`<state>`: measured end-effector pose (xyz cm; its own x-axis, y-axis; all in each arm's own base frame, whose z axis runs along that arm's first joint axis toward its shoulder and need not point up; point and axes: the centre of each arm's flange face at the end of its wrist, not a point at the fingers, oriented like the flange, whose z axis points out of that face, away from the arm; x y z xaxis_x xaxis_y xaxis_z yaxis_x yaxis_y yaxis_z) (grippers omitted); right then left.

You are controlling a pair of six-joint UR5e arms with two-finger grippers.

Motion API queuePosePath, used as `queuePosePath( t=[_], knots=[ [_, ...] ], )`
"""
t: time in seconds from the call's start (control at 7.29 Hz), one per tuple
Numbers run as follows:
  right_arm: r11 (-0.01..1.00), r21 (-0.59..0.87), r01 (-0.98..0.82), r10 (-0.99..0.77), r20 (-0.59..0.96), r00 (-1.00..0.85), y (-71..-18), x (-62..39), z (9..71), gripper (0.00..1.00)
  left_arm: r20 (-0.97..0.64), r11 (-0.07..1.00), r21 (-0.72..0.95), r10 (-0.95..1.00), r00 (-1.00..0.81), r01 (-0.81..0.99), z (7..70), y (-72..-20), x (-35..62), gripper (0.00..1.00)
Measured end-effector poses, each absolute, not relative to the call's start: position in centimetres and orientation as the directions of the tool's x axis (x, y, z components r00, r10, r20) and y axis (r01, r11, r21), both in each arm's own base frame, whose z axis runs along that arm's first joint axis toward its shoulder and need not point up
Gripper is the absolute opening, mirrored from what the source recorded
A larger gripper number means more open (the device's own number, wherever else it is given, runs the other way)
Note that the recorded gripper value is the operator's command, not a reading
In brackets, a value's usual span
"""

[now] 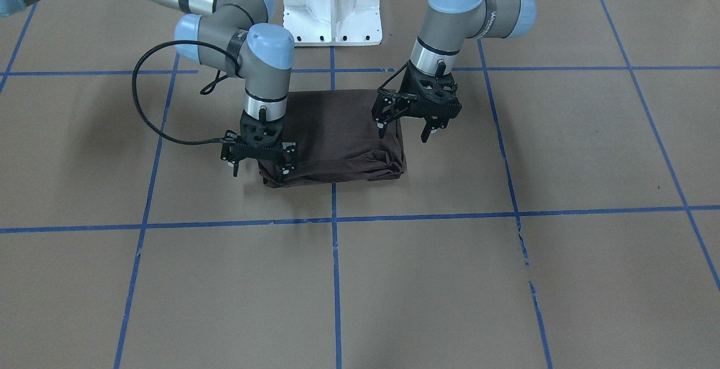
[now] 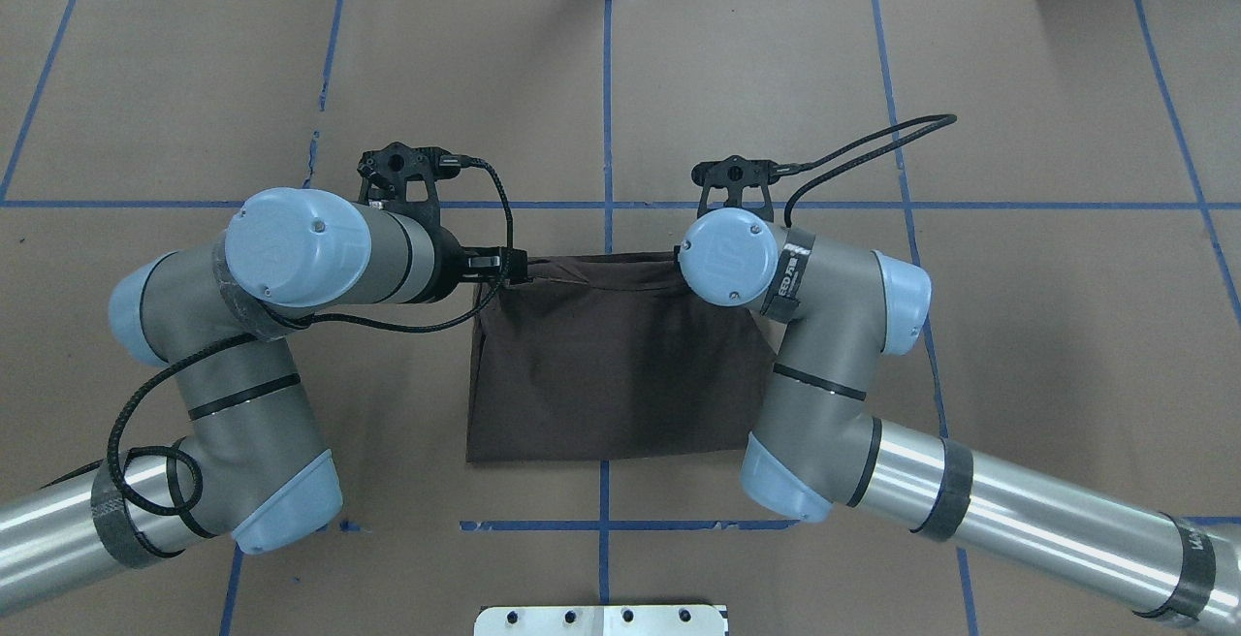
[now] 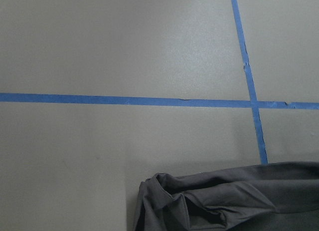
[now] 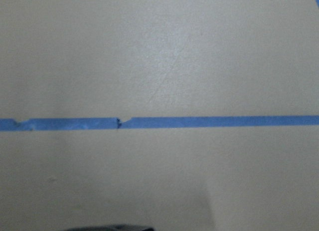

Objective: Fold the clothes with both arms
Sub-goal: 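Raise the right gripper away from the shirt toward the far side, then release the shirt's far edge with the left gripper and lift it away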

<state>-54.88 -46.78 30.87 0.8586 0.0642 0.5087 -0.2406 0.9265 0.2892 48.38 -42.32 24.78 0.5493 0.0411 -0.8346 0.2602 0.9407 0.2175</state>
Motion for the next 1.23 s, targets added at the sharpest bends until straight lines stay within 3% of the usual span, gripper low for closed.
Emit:
queuePosePath(
  t=[0.41, 0.82, 1.23],
  knots=[
    [0.953, 0.278, -0.123, -0.028, 0.483, 0.875, -51.4, -49.3, 34.4, 1.00, -0.833, 0.942, 0.212, 0.036, 0.551, 0.259, 25.0, -42.2, 48.7, 1.00],
    [0.959, 0.250, -0.136, -0.051, 0.620, 0.783, -53.1, -45.7, 31.3, 1.00, -0.811, 0.949, 0.201, 0.022, 0.585, 0.243, 26.3, -42.6, 51.1, 1.00],
    [0.957, 0.251, -0.142, -0.057, 0.646, 0.761, -52.8, -44.9, 30.0, 1.00, -0.791, 0.953, 0.197, 0.017, 0.612, 0.228, 27.1, -42.9, 53.6, 1.00]
  ],
)
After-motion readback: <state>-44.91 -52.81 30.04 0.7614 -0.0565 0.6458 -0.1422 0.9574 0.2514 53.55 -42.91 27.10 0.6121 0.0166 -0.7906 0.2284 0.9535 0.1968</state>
